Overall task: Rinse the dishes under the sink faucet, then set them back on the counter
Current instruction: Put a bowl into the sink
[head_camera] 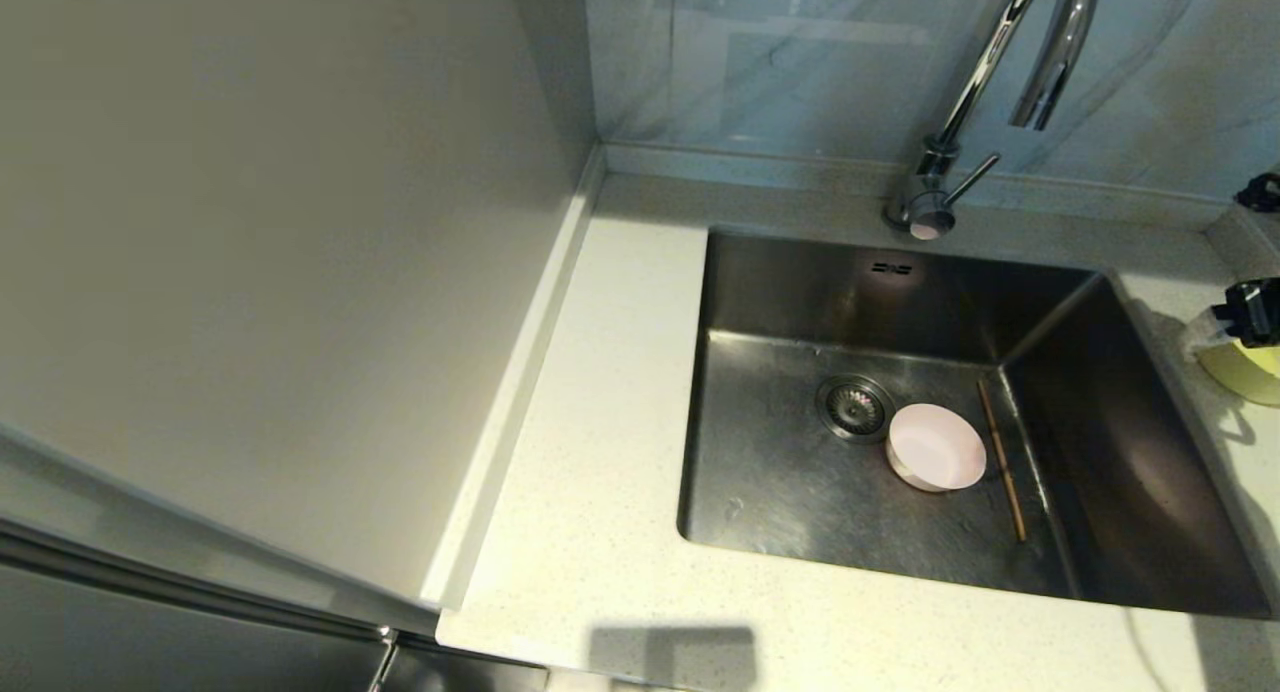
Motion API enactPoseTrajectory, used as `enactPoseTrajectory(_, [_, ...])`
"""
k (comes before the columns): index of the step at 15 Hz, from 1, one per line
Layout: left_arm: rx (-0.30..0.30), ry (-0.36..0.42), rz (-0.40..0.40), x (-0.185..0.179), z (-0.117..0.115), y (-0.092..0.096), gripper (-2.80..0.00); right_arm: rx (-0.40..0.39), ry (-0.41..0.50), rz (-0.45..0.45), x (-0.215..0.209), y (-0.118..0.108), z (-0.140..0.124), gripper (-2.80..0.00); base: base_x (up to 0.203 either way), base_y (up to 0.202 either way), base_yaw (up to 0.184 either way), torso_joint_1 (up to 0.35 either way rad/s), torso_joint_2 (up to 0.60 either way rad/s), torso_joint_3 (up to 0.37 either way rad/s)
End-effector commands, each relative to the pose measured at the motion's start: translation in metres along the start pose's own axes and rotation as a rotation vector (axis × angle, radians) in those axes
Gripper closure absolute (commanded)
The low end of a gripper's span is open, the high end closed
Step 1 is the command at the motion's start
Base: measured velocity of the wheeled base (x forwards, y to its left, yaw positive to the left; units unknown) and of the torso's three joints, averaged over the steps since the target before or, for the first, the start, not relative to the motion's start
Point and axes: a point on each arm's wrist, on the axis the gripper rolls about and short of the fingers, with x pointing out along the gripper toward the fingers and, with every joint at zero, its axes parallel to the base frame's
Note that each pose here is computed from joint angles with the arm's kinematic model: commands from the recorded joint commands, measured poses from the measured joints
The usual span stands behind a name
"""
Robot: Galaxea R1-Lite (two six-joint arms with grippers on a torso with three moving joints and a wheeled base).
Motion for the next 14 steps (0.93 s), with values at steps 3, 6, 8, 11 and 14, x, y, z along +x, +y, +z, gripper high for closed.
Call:
enactPoseTrajectory(3, [0.0,-0.003,0.001,0.0,0.0,0.0,0.0,-0.013,0.014,-0.054,0.038,0.002,0.01,-2.8,0.0,0.0,0.0,0.0,0.0,0.0])
enactPoseTrajectory(6, [0.0,-0.003,0.001,0.0,0.0,0.0,0.0,-0.017,0.011,-0.082,0.053,0.001,0.018,-2.8,0.0,0.0,0.0,0.0,0.0,0.0])
enactPoseTrajectory(8, [0.0,-0.003,0.001,0.0,0.0,0.0,0.0,-0.02,0.019,-0.097,0.062,0.0,0.019,-2.8,0.0,0.0,0.0,0.0,0.0,0.0])
enactPoseTrajectory(11, [0.0,-0.003,0.001,0.0,0.0,0.0,0.0,-0.017,0.023,-0.108,0.068,-0.003,0.021,-2.8,0.0,0.0,0.0,0.0,0.0,0.0])
enactPoseTrajectory(14, [0.0,-0.003,0.001,0.0,0.0,0.0,0.0,-0.016,0.03,-0.112,0.07,-0.005,0.019,-2.8,0.0,0.0,0.0,0.0,0.0,0.0])
